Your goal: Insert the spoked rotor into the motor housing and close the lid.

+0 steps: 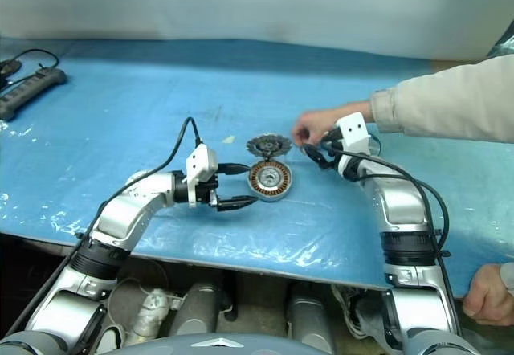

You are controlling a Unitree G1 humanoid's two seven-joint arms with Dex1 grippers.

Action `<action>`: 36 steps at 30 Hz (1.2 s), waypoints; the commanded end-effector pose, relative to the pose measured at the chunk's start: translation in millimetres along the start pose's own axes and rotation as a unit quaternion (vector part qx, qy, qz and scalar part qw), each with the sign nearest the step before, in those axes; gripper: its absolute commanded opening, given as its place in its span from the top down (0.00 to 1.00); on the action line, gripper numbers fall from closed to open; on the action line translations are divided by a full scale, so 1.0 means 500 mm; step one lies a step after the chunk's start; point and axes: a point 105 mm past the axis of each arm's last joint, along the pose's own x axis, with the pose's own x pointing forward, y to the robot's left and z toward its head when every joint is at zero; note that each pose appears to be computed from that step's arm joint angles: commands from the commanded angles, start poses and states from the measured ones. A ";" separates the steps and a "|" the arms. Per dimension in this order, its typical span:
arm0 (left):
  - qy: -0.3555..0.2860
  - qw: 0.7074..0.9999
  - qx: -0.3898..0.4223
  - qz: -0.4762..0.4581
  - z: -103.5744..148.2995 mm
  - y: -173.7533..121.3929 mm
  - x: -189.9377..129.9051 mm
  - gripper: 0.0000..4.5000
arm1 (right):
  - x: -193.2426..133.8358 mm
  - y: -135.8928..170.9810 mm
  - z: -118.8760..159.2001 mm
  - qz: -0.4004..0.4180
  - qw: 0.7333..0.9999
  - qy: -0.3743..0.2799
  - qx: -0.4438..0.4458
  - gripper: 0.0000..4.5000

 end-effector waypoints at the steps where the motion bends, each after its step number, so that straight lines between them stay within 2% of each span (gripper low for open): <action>1: -0.009 1.000 0.015 0.000 0.011 0.001 -0.001 0.10 | -0.012 0.019 0.018 0.031 0.999 -0.012 -0.013 0.07; 4: -0.010 1.000 0.014 0.000 0.010 0.002 -0.001 0.10 | -0.017 0.034 0.008 0.052 0.998 -0.002 -0.018 0.07; 11: -0.011 1.000 0.014 0.003 0.008 0.008 -0.002 0.10 | 0.013 0.003 -0.002 -0.010 1.000 -0.009 -0.002 0.07; 21: -0.012 1.000 0.017 -0.002 0.007 0.002 0.003 0.10 | 0.075 0.011 -0.041 -0.027 1.000 -0.002 -0.001 0.07; 32: -0.010 1.000 0.020 0.002 0.007 0.006 0.002 0.10 | 0.103 0.019 -0.097 -0.024 0.999 0.033 -0.008 0.07; 36: -0.009 1.000 0.021 0.003 0.007 0.007 0.001 0.10 | 0.100 0.022 -0.108 -0.019 0.999 0.038 -0.001 0.28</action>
